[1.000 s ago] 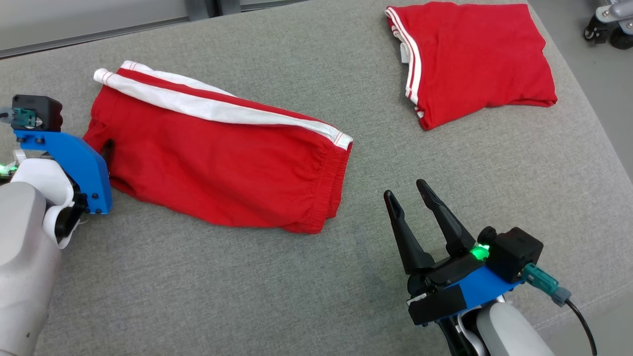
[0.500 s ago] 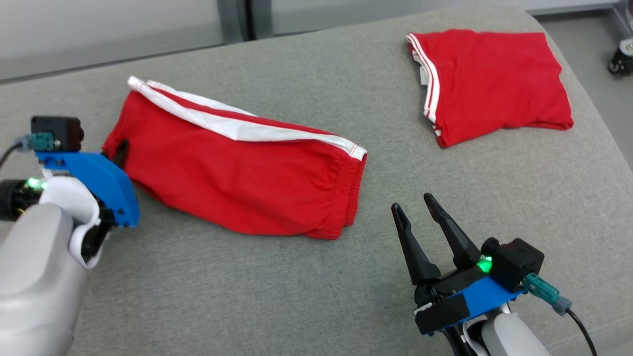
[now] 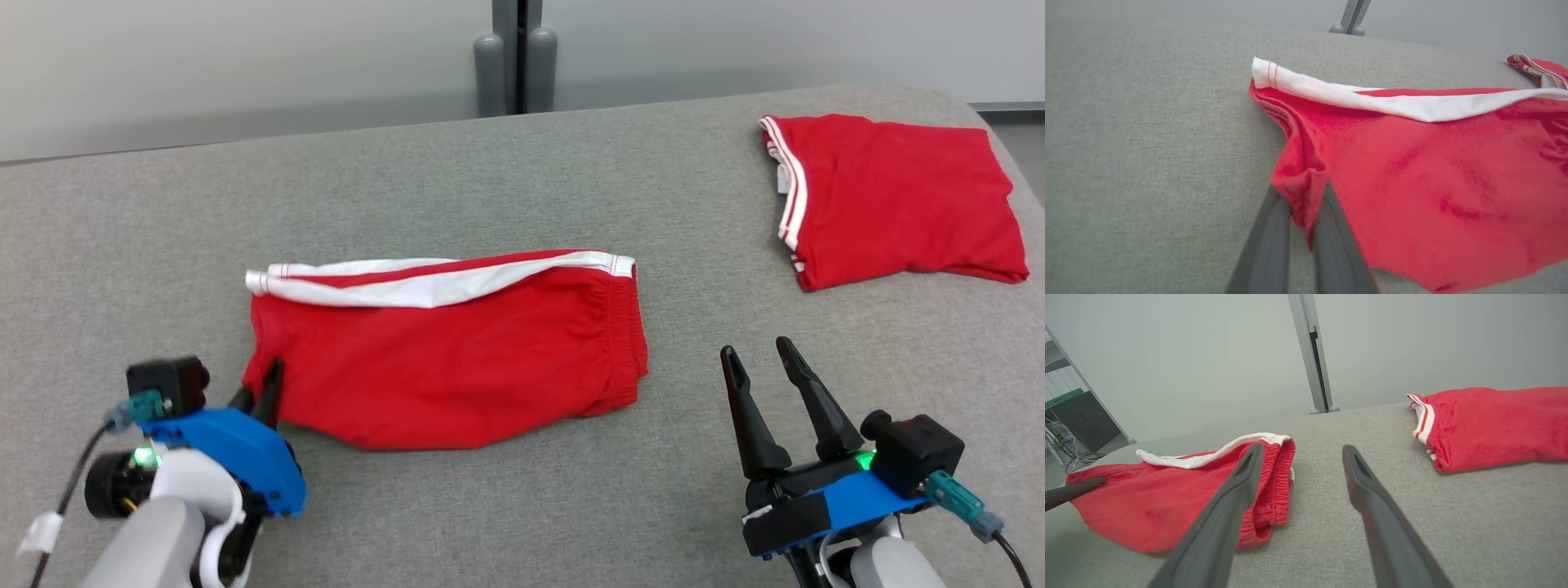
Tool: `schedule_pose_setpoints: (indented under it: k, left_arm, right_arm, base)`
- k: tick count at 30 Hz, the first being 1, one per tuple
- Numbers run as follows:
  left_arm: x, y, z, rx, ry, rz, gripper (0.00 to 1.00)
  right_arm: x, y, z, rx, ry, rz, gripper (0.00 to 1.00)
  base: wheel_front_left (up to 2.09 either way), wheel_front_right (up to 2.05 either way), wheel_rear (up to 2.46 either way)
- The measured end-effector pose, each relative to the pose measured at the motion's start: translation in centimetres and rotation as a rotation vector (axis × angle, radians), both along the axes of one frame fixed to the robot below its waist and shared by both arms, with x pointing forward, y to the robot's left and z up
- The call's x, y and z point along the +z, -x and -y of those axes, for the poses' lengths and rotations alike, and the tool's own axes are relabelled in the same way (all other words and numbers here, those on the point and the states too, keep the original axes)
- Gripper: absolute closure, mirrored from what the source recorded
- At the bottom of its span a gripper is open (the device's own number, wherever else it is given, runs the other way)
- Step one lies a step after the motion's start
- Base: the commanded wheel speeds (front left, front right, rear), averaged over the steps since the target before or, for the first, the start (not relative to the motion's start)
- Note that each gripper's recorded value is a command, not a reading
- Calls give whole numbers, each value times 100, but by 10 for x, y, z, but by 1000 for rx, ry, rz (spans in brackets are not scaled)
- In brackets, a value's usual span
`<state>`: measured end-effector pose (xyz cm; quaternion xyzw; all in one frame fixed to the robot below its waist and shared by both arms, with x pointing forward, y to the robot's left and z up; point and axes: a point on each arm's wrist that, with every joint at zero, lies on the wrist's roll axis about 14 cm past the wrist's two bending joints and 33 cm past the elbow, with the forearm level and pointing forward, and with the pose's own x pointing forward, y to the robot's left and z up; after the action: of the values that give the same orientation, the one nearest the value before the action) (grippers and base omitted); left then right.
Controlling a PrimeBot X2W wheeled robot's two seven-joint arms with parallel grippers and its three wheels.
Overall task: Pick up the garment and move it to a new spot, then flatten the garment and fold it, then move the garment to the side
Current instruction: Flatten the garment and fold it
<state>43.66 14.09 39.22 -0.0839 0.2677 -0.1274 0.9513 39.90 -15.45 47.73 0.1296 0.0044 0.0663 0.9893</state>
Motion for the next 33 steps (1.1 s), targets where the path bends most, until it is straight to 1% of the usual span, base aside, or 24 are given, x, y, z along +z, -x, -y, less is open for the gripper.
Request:
schedule_pose_setpoints:
  k: [2,3,4,5,6,8,11,15,19,23,29,33]
  left_arm:
    - [-5,12,0,19,15,-17,100]
    - [-4,15,-1,33,20,-9,55]
    - [-2,17,-2,35,14,4,0]
    - [4,17,-7,54,-17,53,0]
    - [7,17,-9,59,-25,73,0]
    - [18,16,-10,79,-19,136,0]
    - [29,18,-17,103,-42,218,0]
    - [45,18,-27,159,-47,323,0]
    - [58,23,-41,201,-90,389,0]
    - [92,28,-55,270,-114,512,0]
    - [106,55,-71,339,-155,566,0]
    - [103,71,-73,343,-180,566,0]
  right_arm:
    - [-2,-1,-1,4,6,-4,0]
    - [-2,-1,-2,7,7,-6,0]
    - [-3,-1,-4,13,9,-8,0]
    - [-2,-2,-7,23,10,-7,0]
    - [-1,-2,-8,26,10,-5,0]
    - [0,-2,-10,33,14,-3,0]
    - [4,-3,-13,40,13,8,0]
    - [8,-4,-18,54,11,20,0]
    - [11,-6,-19,57,12,29,0]
    - [15,-8,-22,64,19,41,0]
    - [17,-2,-22,65,30,50,0]
    - [17,5,-21,56,24,48,0]
  base:
    - [0,0,0]
    - [0,0,0]
    - [0,0,0]
    - [0,0,0]
    - [0,0,0]
    - [0,0,0]
    - [0,0,0]
    - [0,0,0]
    - [0,0,0]
    - [0,0,0]
    - [0,0,0]
    - [0,0,0]
